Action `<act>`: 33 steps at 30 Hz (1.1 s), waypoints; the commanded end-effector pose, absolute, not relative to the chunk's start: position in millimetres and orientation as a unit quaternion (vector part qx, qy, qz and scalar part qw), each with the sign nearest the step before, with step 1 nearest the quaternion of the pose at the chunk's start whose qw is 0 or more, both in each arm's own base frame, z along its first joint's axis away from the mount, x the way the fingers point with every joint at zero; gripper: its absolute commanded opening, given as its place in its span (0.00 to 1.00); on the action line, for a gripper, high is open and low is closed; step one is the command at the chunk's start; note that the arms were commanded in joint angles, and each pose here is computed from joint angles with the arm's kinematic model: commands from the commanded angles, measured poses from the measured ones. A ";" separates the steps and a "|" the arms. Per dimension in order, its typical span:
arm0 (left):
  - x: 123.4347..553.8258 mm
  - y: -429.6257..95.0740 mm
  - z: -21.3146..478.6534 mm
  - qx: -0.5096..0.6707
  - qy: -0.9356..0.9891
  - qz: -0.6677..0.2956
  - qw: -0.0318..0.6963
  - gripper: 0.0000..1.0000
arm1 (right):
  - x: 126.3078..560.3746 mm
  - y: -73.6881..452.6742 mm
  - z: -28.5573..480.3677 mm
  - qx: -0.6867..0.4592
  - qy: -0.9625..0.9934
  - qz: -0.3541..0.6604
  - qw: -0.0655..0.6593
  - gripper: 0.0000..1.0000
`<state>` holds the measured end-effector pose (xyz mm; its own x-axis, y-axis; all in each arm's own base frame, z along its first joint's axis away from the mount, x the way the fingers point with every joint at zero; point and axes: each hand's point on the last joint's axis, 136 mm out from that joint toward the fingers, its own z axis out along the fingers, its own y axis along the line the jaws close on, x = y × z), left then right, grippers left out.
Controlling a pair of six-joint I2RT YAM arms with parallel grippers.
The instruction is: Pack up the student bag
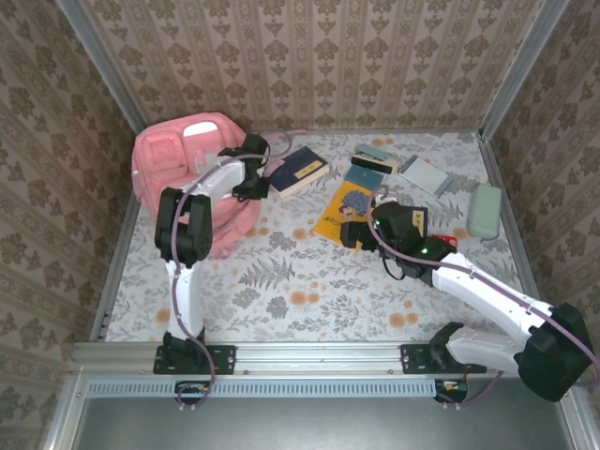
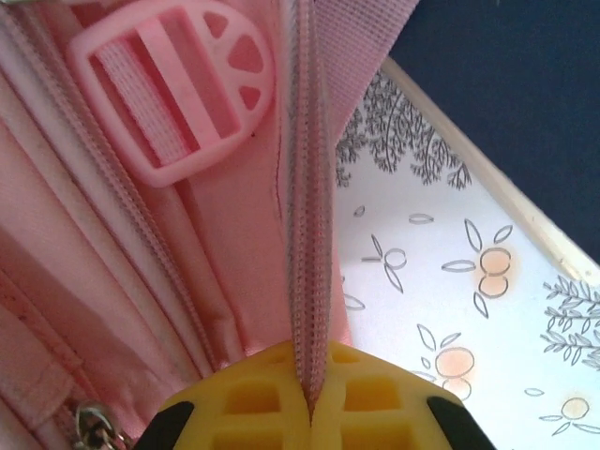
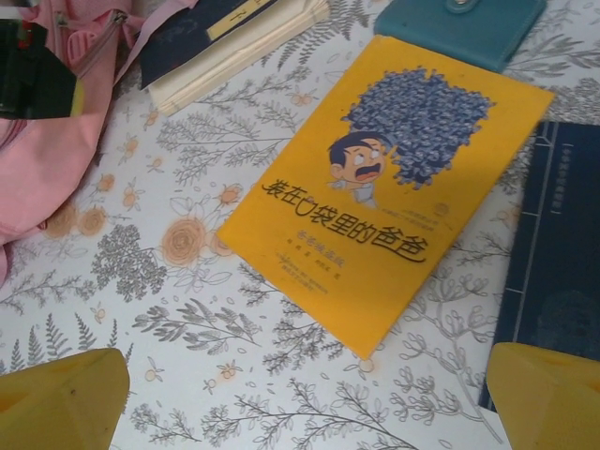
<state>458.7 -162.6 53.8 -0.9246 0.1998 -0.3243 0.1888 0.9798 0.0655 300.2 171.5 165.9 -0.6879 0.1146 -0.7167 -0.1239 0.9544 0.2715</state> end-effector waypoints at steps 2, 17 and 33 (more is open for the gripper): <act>424.9 -169.1 72.7 0.125 0.976 0.041 0.175 0.00 | 309.2 189.8 174.4 -0.025 0.903 0.164 0.395 0.99; 297.6 -203.4 110.0 0.150 0.967 0.013 0.206 0.00 | 333.8 257.0 149.7 -0.094 0.898 0.247 0.352 0.53; 264.6 -199.1 95.3 0.136 0.974 -0.029 0.176 0.06 | 355.8 329.1 113.2 -0.156 0.870 0.351 0.310 0.45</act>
<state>262.7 -198.3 85.6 -0.8914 0.3079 -0.3325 0.3142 0.9487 0.0361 348.6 304.2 97.8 -0.7846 -0.0727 -0.6158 -0.4305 0.7785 0.4566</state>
